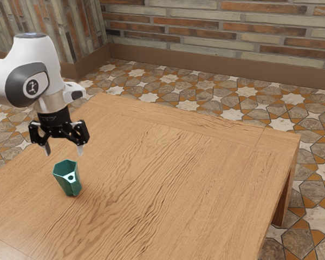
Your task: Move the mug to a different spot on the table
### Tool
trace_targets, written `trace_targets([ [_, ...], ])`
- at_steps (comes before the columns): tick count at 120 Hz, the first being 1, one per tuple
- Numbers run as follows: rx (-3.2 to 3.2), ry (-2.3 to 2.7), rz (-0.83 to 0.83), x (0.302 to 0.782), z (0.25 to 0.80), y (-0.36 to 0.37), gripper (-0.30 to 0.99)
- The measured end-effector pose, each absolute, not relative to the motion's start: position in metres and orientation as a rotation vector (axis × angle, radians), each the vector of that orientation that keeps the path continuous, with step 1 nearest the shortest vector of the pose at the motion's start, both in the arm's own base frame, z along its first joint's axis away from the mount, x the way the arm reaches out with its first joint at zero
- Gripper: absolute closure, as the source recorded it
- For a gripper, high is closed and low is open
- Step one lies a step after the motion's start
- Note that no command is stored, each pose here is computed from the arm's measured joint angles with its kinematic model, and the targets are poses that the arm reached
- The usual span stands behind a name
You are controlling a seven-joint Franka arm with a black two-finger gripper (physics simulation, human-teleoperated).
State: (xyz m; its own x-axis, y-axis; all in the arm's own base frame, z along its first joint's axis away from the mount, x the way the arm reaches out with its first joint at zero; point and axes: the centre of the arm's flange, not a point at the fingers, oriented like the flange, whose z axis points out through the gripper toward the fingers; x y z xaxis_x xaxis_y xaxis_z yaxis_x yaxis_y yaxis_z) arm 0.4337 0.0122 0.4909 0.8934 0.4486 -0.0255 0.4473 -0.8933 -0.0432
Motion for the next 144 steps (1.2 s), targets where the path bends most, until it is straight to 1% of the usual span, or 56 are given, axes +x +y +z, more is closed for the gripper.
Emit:
trace_targets([
  [9,-3.006,-0.823,0.049,0.424,0.479,0.014,0.00],
  [23,-2.956,-0.989,0.063,0.405,0.442,0.019,0.00],
  [37,-2.896,-1.169,0.055,0.405,0.415,0.038,0.01],
  [52,-2.854,-1.317,0.078,0.419,0.382,0.054,0.08],
  [68,-2.827,-1.423,0.069,0.432,0.359,0.059,0.19],
  [84,-2.806,-1.506,0.077,0.446,0.336,0.062,0.26],
  [119,-2.740,-1.613,0.060,0.455,0.314,0.075,0.36],
  [144,-2.722,-1.626,0.068,0.462,0.301,0.076,0.48],
])
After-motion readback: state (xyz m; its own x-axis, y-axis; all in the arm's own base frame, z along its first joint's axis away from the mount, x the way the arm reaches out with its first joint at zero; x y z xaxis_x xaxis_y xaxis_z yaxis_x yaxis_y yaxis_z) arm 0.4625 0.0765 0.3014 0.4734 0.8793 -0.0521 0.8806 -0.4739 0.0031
